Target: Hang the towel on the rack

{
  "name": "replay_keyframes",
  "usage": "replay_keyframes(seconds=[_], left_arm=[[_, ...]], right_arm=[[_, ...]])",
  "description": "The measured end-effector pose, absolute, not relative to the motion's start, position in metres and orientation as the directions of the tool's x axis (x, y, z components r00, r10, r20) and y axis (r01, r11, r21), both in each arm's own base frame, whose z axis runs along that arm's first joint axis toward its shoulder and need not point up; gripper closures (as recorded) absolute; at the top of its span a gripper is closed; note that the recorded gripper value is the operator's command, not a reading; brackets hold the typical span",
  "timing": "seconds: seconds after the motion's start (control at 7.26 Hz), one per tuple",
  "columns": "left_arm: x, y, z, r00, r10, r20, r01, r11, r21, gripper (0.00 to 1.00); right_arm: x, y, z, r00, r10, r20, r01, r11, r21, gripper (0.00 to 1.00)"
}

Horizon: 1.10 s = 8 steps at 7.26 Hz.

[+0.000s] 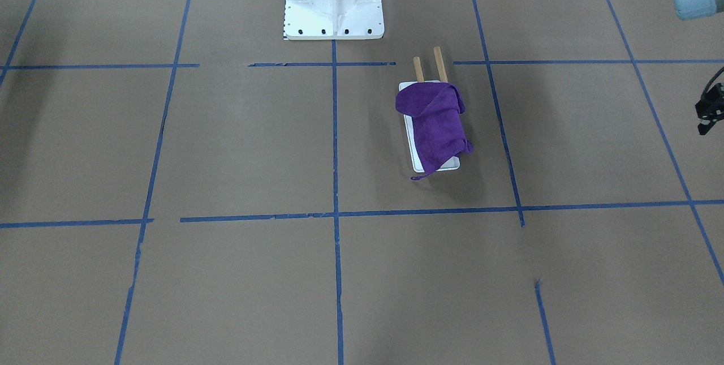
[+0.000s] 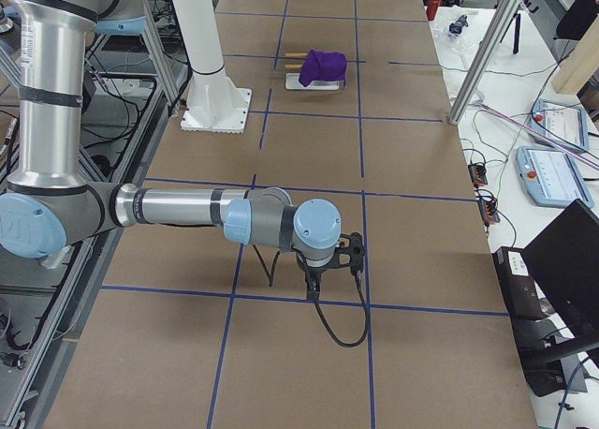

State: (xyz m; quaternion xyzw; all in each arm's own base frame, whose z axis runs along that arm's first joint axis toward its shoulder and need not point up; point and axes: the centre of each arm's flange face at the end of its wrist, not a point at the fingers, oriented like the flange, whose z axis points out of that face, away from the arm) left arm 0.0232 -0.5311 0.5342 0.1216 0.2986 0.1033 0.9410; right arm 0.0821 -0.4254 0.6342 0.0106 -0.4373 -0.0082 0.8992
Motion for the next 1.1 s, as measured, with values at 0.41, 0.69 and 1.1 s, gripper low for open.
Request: replay_keyframes(seconds=[0.41, 0.69, 1.1], left_arm=[[-0.037, -0.525, 0.614, 0.775, 0.206, -0.598, -0.111, 0.975, 0.191, 0.0], [-0.042, -0.512, 0.635, 0.736, 0.163, -0.657, -0.099, 0.986, 0.134, 0.0], [-0.044, -0.506, 0.639, 0.727, 0.153, -0.67, -0.094, 0.988, 0.125, 0.0]], right_arm=[[0.084, -0.426, 0.632, 0.616, -0.018, 0.787, -0.004, 1.0, 0.026, 0.0], [0.084, -0.427, 0.632, 0.616, -0.015, 0.788, -0.005, 1.0, 0.023, 0.0], [0.084, -0.425, 0.637, 0.618, -0.005, 0.786, -0.006, 1.0, 0.011, 0.0]])
